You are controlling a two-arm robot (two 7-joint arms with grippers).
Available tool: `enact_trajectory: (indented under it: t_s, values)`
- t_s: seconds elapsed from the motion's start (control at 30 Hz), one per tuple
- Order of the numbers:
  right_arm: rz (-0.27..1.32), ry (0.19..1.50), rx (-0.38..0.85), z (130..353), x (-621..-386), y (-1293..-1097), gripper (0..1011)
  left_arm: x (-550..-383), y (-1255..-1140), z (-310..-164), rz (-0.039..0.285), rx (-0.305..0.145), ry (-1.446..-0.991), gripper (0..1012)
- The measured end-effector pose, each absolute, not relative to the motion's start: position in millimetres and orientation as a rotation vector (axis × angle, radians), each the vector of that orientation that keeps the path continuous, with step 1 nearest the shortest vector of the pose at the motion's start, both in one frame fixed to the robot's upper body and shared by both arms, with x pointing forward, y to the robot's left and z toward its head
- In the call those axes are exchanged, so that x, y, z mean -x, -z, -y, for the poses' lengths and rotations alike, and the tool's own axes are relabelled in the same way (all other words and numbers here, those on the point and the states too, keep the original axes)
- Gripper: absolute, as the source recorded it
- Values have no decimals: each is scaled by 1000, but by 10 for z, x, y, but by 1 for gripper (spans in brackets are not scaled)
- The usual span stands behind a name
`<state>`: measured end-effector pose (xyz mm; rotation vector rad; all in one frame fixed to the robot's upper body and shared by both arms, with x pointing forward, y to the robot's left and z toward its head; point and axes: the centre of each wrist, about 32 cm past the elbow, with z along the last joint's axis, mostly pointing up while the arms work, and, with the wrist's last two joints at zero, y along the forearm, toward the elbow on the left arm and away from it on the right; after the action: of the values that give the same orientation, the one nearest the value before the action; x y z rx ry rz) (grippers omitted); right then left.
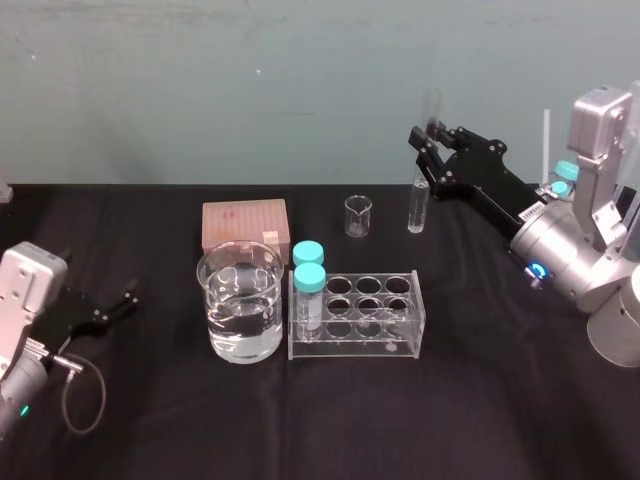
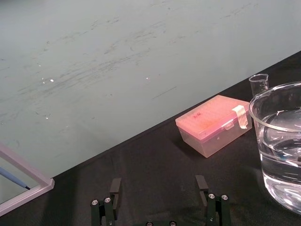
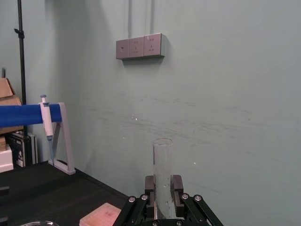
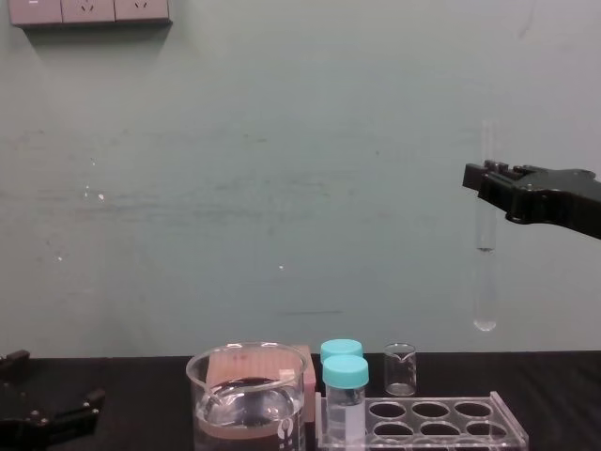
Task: Hold the test tube with one hand and immerse one end into the beaker, then return it to the test tube rack.
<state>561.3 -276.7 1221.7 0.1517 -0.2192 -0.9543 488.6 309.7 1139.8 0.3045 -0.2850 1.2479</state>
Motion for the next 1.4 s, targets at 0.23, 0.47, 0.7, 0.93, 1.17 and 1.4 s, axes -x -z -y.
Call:
enact_trajectory:
  t_s: [0.23, 0.47, 0.7, 0.93, 1.17, 1.4]
  values:
    - [243, 896, -164, 2625, -5729, -12304, 227, -4886, -11398, -3097, 285, -305, -1248, 1000]
    - [286, 749, -225, 2293, -5897, -12449, 226, -4886, -11398, -3096, 285, -304, -1248, 1000]
    - [277, 604, -278, 1932, -6010, -12497, 227, -4886, -11398, -3097, 285, -304, -1248, 1000]
    - [234, 498, -287, 1681, -6044, -12419, 227, -4886, -11398, -3097, 285, -305, -1248, 1000]
    - [180, 452, -263, 1603, -6009, -12292, 226, -4886, -11398, -3097, 285, -305, -1248, 1000]
    - [128, 436, -225, 1613, -5938, -12152, 226, -4886, -11398, -3097, 285, -304, -1248, 1000]
